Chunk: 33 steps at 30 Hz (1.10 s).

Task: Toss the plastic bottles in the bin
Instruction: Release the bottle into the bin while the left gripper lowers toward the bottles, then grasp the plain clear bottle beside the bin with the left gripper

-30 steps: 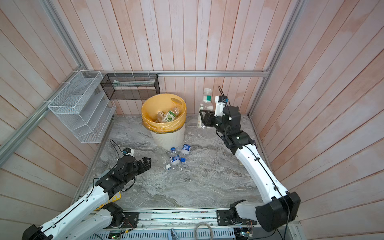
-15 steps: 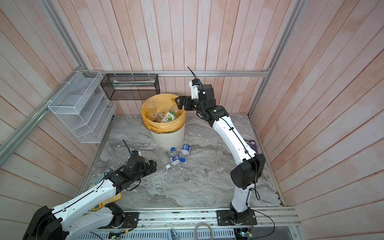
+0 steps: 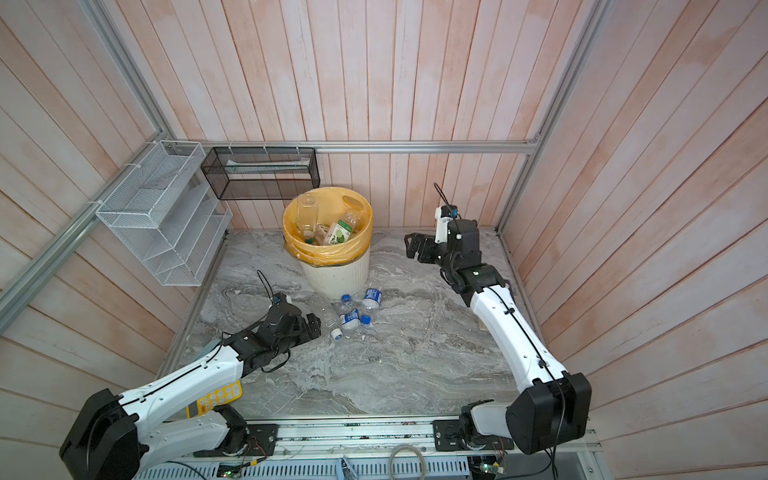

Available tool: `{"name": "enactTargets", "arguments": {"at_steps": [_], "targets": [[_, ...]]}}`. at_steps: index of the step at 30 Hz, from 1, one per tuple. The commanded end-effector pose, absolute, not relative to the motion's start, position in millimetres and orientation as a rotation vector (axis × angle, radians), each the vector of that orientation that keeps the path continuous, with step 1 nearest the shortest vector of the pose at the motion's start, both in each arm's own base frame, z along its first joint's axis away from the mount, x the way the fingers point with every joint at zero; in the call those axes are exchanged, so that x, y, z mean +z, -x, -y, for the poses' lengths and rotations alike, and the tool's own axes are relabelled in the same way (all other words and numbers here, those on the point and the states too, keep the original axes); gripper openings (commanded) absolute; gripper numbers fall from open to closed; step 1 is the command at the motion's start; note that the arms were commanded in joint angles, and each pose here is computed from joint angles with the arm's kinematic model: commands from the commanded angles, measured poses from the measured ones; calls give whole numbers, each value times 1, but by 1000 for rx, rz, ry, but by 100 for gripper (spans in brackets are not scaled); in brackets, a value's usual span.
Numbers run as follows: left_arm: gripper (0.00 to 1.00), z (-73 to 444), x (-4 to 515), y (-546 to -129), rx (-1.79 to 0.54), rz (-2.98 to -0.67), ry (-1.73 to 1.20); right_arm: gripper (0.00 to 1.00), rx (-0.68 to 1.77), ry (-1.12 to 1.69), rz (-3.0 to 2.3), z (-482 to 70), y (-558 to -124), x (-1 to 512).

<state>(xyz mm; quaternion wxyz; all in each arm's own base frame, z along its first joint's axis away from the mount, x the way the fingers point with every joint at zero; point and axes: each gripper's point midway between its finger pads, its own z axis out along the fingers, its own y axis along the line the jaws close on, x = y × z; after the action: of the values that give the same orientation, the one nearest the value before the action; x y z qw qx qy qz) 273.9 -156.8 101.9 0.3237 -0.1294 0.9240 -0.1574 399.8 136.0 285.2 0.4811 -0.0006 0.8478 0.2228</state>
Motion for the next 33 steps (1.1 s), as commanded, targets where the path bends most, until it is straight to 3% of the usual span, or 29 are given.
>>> {"name": "enactTargets", "arguments": {"at_steps": [1, 12, 27, 33], "targets": [[99, 164, 113, -284, -427, -2390, 322, 99, 520, -11, -2066, -124, -387, 270], [99, 183, 101, -299, -376, -2442, 295, 99, 543, -115, -2180, -105, -354, 194], [100, 192, 63, -322, -286, -2478, 359, 99, 531, -132, -2200, -99, -343, 180], [91, 178, 38, -311, -166, -2549, 347, 99, 510, -131, -2212, -96, -338, 173]]}}
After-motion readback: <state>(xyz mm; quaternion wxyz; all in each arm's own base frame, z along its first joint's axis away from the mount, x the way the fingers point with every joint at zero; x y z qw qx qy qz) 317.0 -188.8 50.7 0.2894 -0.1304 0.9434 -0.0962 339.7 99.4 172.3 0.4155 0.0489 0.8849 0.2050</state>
